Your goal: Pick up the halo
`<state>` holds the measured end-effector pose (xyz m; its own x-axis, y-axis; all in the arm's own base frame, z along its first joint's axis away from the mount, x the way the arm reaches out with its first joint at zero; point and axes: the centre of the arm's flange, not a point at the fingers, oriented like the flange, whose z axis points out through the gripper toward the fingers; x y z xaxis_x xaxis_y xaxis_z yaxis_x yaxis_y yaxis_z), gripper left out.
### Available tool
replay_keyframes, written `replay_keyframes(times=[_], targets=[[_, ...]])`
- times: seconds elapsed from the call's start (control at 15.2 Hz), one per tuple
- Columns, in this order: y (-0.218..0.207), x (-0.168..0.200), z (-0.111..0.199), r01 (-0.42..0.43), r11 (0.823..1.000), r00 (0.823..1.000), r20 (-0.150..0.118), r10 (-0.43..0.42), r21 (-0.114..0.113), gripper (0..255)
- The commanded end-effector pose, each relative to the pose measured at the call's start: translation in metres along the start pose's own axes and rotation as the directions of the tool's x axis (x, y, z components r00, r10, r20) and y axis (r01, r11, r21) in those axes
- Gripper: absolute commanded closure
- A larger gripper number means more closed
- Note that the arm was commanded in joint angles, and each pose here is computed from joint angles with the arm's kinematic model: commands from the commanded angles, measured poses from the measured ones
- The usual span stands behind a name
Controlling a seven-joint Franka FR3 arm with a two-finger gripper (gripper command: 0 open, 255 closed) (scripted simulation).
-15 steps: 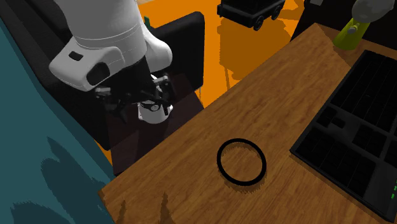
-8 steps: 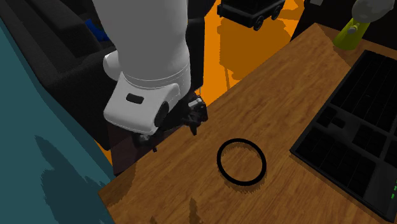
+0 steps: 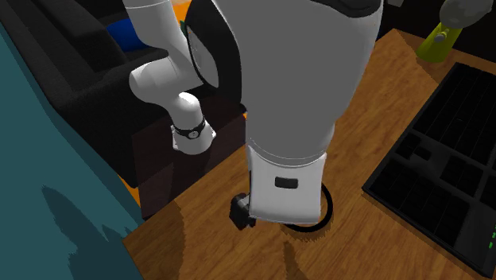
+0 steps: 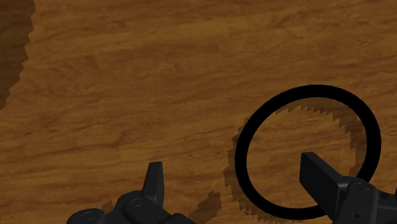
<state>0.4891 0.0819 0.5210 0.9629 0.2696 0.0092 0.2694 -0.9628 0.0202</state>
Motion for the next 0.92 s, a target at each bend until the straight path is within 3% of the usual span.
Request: replay_keyframes(times=[0.0,0.66,0.73,0.86], targets=[[-0.016,0.020,0.009,0.060,0.998,0.998,0.000,-0.060,-0.004,0],[-0.021,0.025,0.051,0.074,0.997,0.997,0.000,-0.074,-0.005,0],[-0.020,0.025,0.051,0.074,0.997,0.997,0.000,-0.074,-0.005,255],[-0.020,0.025,0.051,0.074,0.997,0.997,0.000,-0.074,-0.005,255]])
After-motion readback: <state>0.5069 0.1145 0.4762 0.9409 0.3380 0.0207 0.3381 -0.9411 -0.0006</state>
